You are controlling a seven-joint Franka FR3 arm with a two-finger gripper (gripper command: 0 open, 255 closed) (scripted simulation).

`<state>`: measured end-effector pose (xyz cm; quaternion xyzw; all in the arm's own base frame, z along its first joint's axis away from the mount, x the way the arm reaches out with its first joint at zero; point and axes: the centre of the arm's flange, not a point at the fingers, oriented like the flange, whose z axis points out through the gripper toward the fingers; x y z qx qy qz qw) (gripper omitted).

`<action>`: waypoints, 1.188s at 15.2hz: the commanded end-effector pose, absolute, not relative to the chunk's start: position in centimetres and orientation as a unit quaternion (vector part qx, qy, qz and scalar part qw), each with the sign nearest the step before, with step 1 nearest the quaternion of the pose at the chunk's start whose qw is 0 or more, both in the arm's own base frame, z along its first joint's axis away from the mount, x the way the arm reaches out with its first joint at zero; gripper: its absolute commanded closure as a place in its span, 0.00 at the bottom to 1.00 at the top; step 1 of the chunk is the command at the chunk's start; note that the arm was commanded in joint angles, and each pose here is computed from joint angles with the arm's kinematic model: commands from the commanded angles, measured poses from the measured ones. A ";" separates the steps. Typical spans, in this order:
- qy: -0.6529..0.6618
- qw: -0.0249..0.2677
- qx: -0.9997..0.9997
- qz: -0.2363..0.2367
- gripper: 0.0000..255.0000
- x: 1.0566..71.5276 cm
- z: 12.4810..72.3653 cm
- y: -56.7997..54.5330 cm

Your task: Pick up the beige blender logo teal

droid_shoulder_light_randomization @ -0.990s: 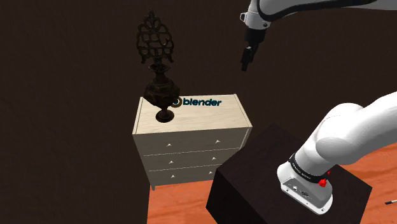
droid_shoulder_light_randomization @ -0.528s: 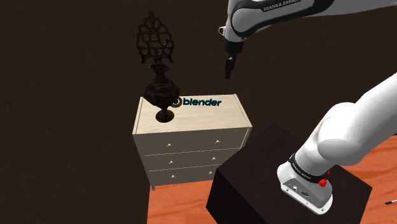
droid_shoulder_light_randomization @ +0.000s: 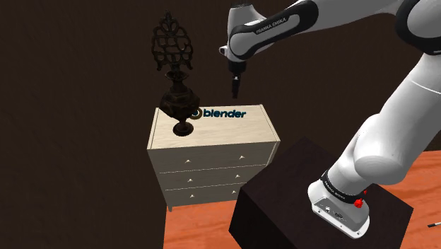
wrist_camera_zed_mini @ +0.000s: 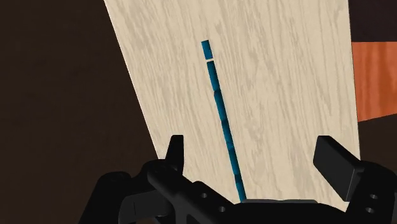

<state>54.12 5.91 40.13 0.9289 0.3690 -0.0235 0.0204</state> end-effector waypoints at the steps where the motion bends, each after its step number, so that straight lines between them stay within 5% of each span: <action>1: 0.393 0.019 0.919 -0.025 0.00 55.7 38.3 7.5; 18: 0.485 0.014 0.873 -0.035 0.00 60.7 27.1 13.8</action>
